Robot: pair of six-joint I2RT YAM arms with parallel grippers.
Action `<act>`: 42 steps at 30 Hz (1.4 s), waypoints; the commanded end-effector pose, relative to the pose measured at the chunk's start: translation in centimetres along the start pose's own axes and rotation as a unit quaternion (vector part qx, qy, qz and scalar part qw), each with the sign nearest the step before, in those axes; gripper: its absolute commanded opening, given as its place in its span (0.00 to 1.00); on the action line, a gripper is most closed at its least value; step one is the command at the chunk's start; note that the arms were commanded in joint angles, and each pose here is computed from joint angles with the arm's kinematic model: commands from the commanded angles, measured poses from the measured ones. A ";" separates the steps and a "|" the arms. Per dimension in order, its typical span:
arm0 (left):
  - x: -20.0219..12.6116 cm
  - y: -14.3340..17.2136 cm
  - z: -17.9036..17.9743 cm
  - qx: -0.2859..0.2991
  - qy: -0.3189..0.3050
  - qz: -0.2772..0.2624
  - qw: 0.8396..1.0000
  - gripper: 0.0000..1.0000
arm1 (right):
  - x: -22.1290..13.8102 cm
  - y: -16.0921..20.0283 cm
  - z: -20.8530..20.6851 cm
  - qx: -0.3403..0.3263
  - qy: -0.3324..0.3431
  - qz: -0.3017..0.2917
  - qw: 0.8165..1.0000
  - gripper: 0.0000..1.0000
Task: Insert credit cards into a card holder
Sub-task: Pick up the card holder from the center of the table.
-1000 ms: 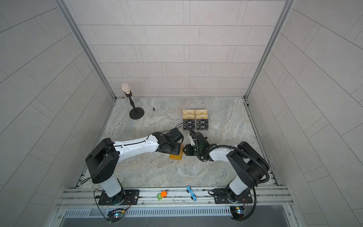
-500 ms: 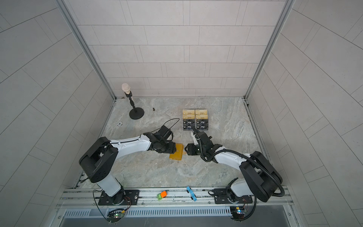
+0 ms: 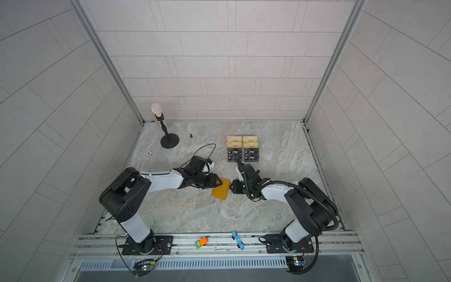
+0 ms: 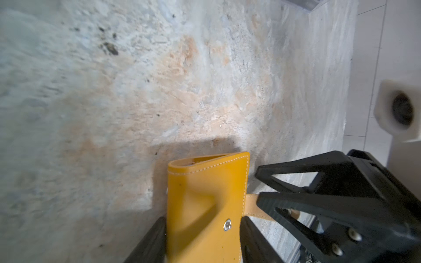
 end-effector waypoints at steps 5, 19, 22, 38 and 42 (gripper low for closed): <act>0.8 1.2 0.5 -0.024 0.033 0.012 0.999 0.44 | 1.1 1.0 -1.2 0.022 0.024 0.018 0.999 0.15; 0.3 0.2 -0.8 -0.040 0.087 -0.031 0.995 0.18 | 0.5 0.5 -0.1 0.033 -0.013 0.002 0.999 0.12; -0.1 0.0 -1.2 -0.044 0.100 -0.040 0.993 0.08 | -0.4 -0.1 0.4 0.032 -0.027 -0.011 0.999 0.22; -10.2 -2.9 -10.7 0.001 0.295 -0.123 0.948 0.08 | -13.3 -3.4 5.7 0.027 -0.239 -0.128 0.962 0.57; -12.4 -3.4 -12.4 0.013 0.311 -0.138 0.940 0.09 | -16.0 -3.9 6.8 0.017 -0.280 -0.160 0.946 0.55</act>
Point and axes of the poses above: each gripper's point midway between its finger pads, its own x axis out along the fingers, its own z axis along the line the jaws close on, y = z × x, the point moved 5 cm from there along -x, back along the fingers, and after that the axes turned 3 degrees about x, right-handed, at the moved point
